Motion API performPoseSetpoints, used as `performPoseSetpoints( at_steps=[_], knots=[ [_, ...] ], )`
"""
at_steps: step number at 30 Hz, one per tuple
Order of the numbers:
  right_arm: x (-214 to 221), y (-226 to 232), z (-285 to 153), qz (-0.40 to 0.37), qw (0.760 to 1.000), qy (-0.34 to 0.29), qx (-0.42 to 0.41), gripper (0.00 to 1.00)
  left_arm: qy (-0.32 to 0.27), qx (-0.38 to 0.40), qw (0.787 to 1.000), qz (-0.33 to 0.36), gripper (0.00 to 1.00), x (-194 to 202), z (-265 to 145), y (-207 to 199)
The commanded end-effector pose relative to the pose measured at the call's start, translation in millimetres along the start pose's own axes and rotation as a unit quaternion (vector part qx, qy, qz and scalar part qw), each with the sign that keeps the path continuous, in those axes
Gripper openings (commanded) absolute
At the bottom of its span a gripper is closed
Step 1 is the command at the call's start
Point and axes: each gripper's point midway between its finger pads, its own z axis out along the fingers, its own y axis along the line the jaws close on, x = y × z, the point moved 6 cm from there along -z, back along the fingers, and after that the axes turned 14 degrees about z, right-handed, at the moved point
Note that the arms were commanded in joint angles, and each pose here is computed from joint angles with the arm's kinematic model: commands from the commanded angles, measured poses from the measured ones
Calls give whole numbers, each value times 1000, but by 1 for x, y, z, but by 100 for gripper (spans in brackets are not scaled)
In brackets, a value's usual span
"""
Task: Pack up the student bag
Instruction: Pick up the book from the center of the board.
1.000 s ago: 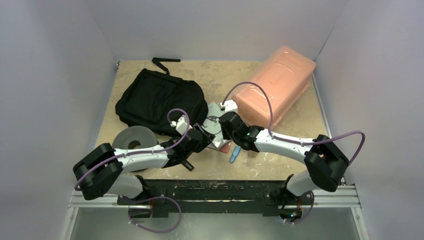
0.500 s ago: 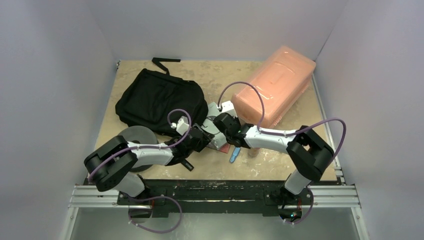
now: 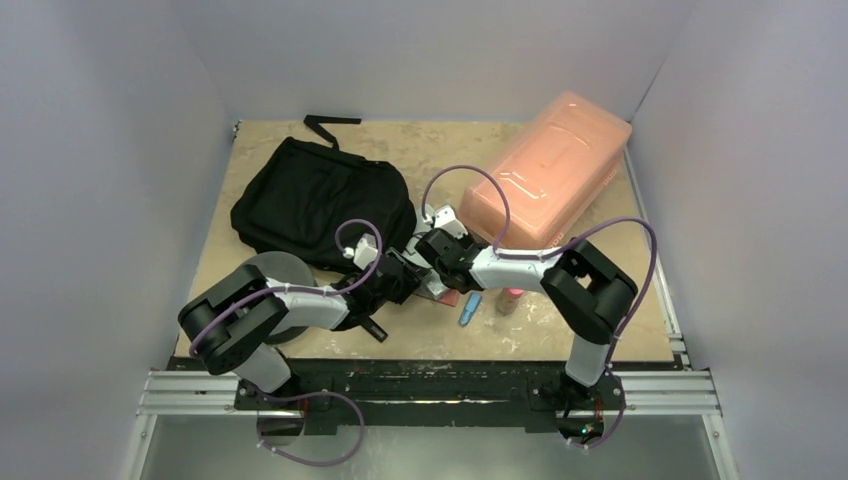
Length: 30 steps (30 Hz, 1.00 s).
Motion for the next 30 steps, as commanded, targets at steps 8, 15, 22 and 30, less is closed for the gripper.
performPoseSetpoints(
  at_steps=[8,15,22,30],
  knots=[
    [1,12,4,-13,1000,13,-26,0,2,-11,1000,-16,50,0,5,8],
    [2,21,4,-22,997,21,-69,0,-27,87,995,-34,45,-10,12,-17],
    [1,30,0,-25,993,22,-114,0,-73,179,979,-60,35,-23,0,-38],
    [-13,32,-19,-11,987,12,-158,0,-58,197,972,-115,0,-24,-10,-43]
  ],
)
